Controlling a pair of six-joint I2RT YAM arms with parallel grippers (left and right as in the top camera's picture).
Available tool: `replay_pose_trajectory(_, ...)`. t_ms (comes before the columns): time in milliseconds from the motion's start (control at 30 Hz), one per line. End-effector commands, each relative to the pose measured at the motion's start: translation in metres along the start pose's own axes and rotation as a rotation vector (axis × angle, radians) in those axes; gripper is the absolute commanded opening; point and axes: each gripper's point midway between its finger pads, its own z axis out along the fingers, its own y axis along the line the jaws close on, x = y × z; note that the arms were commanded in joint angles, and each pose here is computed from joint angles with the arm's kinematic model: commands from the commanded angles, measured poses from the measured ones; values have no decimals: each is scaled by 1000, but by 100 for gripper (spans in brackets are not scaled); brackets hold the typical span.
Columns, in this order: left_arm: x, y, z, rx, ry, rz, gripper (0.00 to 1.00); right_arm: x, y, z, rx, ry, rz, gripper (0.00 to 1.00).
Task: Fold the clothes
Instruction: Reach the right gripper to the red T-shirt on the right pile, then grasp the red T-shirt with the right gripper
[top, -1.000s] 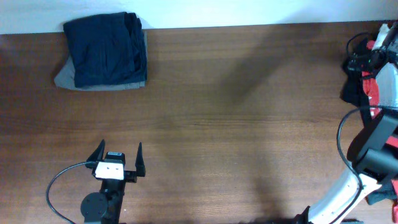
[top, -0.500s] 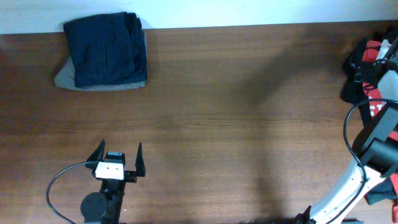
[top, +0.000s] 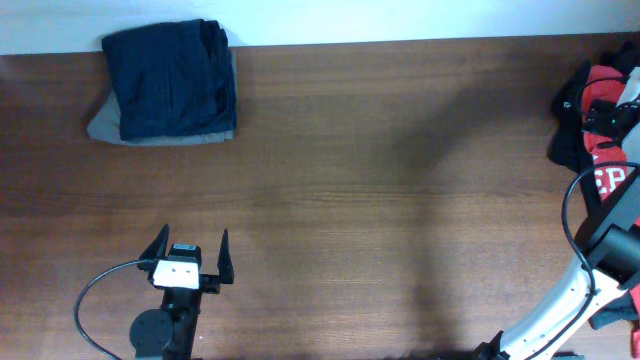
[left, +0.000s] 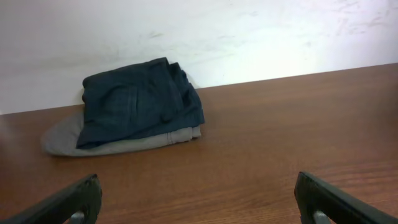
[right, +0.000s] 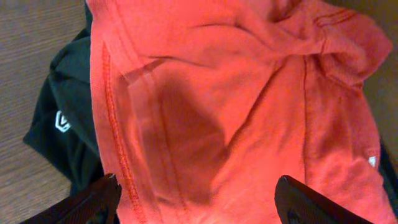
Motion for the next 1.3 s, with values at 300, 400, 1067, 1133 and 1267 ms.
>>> replay_pose_trajectory(300, 2, -1, 0, 9, -1, 16, 99, 16, 6, 29, -29, 21, 16, 82)
replay_pose_trajectory(400, 2, -1, 0, 8, -1, 16, 99, 14, 5, 29, -26, 11, 16, 75)
replay_pose_trajectory(1067, 2, -1, 0, 8, -1, 16, 99, 7, 8, 25, -53, -4, 96, 33)
replay_pose_trajectory(1133, 2, -1, 0, 8, -1, 16, 99, 7, 8, 25, -54, -1, 98, 27)
replay_pose_trajectory(1267, 2, -1, 0, 8, -1, 16, 99, 0, 7, 17, -52, -14, 118, 12)
